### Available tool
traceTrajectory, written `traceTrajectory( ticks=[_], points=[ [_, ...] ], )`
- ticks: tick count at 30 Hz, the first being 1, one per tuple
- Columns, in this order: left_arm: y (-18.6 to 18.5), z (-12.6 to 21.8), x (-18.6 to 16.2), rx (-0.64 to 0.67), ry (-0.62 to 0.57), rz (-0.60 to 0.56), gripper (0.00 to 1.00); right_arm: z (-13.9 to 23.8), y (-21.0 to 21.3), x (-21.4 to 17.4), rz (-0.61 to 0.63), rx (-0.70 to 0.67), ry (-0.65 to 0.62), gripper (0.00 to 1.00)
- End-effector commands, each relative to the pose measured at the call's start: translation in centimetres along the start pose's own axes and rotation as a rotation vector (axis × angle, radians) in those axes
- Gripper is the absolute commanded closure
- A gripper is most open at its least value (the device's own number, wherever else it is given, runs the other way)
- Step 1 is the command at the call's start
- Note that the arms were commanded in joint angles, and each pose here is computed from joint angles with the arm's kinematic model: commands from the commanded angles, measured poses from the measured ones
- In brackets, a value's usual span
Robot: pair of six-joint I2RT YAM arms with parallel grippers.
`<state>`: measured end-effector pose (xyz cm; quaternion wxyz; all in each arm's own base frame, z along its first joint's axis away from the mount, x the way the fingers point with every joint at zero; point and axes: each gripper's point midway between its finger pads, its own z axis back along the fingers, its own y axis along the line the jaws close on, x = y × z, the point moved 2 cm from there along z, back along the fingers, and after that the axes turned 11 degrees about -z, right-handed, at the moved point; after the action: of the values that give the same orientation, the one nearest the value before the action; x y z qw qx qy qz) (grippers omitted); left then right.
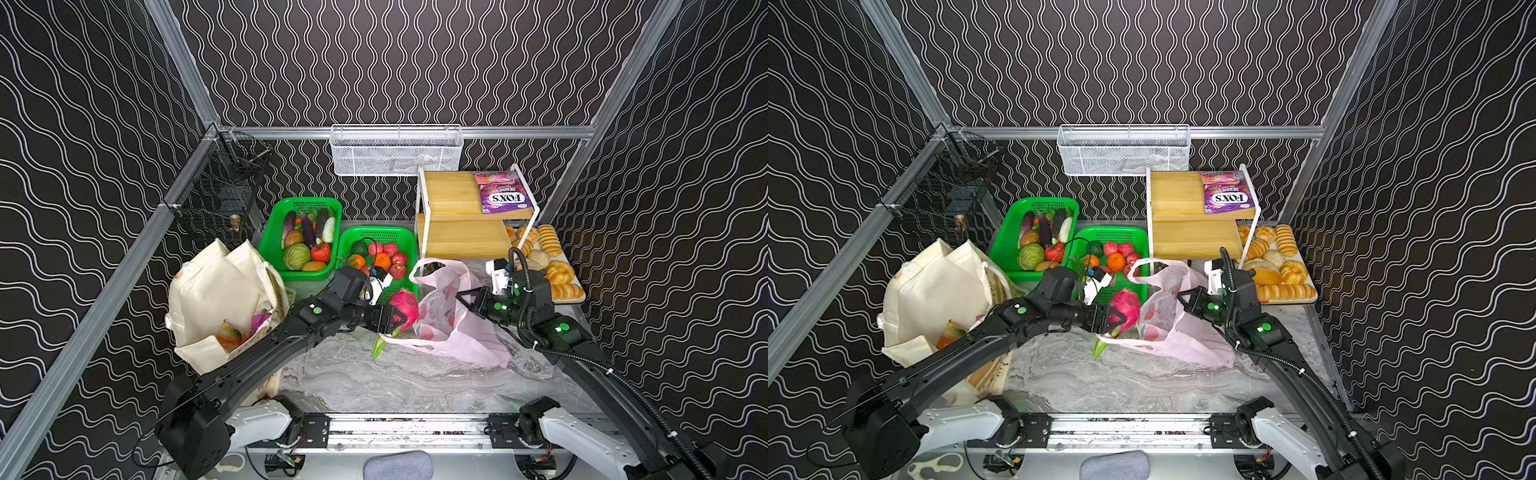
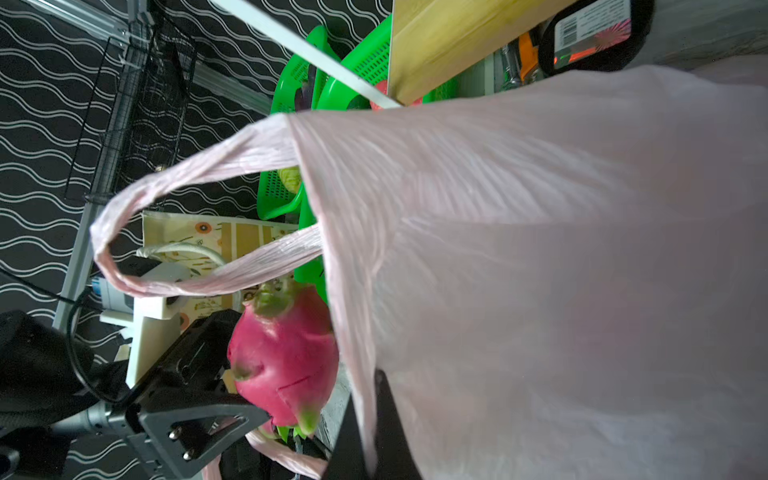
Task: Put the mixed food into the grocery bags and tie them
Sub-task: 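Carry the dragon fruit with the left gripper to the bag held by the right, then lower the dragon fruit into the pink bag and open the left gripper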
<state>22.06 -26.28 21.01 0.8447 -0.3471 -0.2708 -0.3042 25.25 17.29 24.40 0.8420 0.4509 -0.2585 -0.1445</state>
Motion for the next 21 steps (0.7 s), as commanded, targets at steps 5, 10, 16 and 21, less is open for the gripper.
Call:
traceTrajectory(
  ticks=[5,10,16,21],
  points=[
    [-4.6,-2.3,1.6,-0.189,0.014,-0.142,0.41,0.0,1.2,-0.8,0.062,0.064,0.061,0.98],
    [-3.9,-3.2,3.6,-0.138,-0.07,-0.069,0.41,0.0,1.4,-1.8,0.085,0.107,0.116,0.97],
    [-3.0,-5.3,4.5,-0.132,-0.108,0.087,0.4,0.2,2.0,-3.1,0.126,0.17,0.189,0.97],
    [-2.3,-6.2,4.5,-0.116,-0.121,0.201,0.38,0.5,2.8,-3.3,0.144,0.218,0.203,0.97]
  ],
)
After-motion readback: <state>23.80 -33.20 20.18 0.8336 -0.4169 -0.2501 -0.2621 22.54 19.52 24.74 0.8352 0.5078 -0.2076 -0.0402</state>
